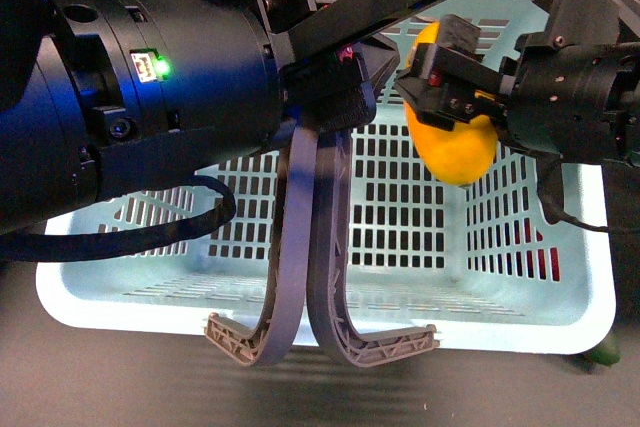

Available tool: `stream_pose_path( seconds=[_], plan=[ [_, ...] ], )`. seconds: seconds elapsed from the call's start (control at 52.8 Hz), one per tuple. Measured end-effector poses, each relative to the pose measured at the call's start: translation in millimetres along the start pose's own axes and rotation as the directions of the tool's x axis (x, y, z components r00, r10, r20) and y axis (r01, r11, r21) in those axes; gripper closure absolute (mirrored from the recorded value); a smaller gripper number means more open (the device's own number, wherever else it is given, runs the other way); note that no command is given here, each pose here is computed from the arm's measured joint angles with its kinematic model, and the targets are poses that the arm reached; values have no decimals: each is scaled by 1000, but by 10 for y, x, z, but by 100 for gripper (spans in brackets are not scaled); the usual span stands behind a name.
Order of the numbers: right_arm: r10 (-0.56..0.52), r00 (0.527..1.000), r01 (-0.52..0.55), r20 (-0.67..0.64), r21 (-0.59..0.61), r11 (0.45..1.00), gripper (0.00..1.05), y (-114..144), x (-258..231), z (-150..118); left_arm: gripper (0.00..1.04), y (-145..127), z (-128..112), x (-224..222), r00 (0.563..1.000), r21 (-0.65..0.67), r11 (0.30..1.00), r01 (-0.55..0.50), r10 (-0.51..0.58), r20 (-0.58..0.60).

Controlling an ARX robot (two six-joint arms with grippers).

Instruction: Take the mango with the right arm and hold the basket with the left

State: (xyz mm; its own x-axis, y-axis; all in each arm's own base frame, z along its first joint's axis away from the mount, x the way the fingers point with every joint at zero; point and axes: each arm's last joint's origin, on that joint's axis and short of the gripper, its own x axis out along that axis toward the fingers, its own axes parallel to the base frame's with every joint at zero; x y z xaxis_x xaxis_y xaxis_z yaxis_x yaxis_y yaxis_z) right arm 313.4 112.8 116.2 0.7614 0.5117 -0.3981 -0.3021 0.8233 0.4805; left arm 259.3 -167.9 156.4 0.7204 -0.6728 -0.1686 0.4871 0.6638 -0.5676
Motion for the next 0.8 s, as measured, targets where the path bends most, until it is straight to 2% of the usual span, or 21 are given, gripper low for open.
stream_pose_path(
  seconds=[0.19,0.36,0.474,0.512,0.607,0.796],
  plan=[
    [38,996,-38,87,1,999,6,122,-294,188,98,2,-3,-1,1000,-1,1000,-1,1,-1],
    [-29,980,37,199,-37,999,8,136,-890,291,98,12,-17,-7,1000,-2,1000,-13,13,-6],
    [-148,950,169,275,-56,984,8,87,-1292,263,98,12,-17,-7,1000,-4,1000,-10,10,-7],
    [-199,932,224,302,-50,973,8,67,-1469,223,98,12,-17,-7,1000,-6,1000,-11,10,-7],
    [-246,919,259,308,-1,966,8,36,-1722,125,98,11,-16,-8,1000,-6,1000,-9,9,-7],
    [-400,867,391,297,93,916,8,-39,-2141,-254,98,12,-17,-7,1000,-6,1000,-8,8,-9]
  ],
)
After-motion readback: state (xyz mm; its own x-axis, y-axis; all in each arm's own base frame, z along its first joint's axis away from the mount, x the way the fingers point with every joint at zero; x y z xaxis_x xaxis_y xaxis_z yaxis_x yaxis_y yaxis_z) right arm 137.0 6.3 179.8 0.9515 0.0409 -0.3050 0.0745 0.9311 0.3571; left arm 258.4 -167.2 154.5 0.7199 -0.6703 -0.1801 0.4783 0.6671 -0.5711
